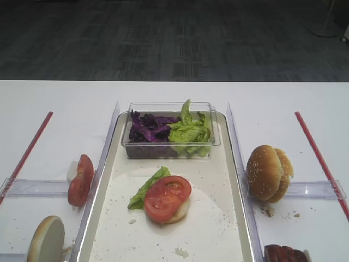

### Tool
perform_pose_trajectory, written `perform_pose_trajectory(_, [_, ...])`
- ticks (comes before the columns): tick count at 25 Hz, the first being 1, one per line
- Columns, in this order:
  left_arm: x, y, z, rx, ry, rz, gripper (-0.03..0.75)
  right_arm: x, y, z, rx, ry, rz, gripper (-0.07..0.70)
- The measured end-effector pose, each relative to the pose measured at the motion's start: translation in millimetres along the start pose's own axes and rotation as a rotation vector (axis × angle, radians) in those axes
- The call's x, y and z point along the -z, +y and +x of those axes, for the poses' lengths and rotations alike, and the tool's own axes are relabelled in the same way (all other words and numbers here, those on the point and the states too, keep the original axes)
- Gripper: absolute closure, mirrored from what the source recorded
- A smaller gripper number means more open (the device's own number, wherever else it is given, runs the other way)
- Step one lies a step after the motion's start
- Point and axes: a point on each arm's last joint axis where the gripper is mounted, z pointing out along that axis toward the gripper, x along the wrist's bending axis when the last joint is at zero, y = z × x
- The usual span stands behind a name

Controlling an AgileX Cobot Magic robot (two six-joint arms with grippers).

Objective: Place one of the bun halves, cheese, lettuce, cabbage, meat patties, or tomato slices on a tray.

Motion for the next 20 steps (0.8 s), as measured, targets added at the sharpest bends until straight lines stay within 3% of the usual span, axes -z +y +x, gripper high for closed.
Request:
perform_pose_trajectory(8, [19.7, -39.4, 5.3, 0.015, -0.010, -0.126, 0.137, 0.0, 0.0, 0.0, 0.000, 0.000, 0.000, 0.438])
perform_pose_trajectory(13, [14.0, -66.8, 7.9, 0.010, -0.008, -0.188, 0.137, 0.0, 0.0, 0.0, 0.000, 0.000, 0.000, 0.438])
perform_pose_trajectory(20, [24.2, -87.6, 10.7, 0.010, -0.018, -0.348, 0.137, 0.0, 0.0, 0.0, 0.000, 0.000, 0.000, 0.438])
